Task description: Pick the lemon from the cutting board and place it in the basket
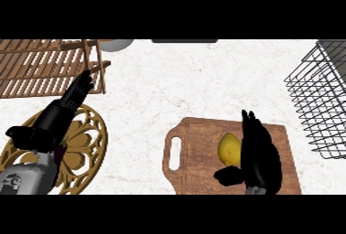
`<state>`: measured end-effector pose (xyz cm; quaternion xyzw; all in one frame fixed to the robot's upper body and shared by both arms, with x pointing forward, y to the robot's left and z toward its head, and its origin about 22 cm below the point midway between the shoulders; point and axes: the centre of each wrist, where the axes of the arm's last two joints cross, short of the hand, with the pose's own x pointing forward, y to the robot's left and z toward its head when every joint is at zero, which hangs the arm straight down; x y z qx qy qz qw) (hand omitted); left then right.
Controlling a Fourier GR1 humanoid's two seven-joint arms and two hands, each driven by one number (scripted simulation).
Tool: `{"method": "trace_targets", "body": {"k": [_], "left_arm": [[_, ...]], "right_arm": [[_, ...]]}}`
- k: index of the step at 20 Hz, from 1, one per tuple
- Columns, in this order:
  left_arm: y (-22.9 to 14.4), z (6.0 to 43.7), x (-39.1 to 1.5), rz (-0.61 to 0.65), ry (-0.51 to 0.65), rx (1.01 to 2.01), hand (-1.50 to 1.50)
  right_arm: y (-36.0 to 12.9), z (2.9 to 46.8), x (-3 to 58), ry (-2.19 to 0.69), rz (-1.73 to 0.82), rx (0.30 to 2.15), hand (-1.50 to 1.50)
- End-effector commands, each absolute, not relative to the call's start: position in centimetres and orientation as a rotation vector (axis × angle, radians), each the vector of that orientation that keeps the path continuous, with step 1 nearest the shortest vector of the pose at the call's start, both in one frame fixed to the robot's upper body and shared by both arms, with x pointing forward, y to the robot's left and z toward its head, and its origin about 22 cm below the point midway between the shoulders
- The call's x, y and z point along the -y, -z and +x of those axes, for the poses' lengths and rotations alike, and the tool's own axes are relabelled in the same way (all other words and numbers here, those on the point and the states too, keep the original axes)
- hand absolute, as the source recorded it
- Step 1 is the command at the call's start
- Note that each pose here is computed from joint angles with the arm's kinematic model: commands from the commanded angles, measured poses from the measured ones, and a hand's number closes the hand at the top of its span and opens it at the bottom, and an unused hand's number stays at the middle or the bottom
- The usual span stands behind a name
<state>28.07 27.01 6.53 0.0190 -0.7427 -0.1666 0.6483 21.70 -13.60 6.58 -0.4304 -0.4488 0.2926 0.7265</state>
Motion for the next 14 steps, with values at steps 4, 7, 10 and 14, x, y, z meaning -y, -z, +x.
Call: {"method": "trace_targets", "body": {"k": [4,7,10,14], "left_arm": [[-5.5,28.8,-26.7,0.045,0.372,1.690,0.00],[-5.1,27.3,-25.8,0.054,0.376,1.681,0.00],[-5.6,28.0,-26.5,0.053,0.373,1.681,0.00],[-6.0,26.6,-27.3,0.042,0.383,1.695,0.00]], "right_arm": [[-5.1,20.9,12.3,-0.648,-0.958,0.918,-1.50],[-3.8,23.6,13.5,-0.650,-0.947,0.897,-1.50],[-2.1,22.8,15.0,-0.649,-0.949,0.885,-1.50],[-2.6,23.1,15.1,-0.639,-0.913,0.890,-1.50]]}}
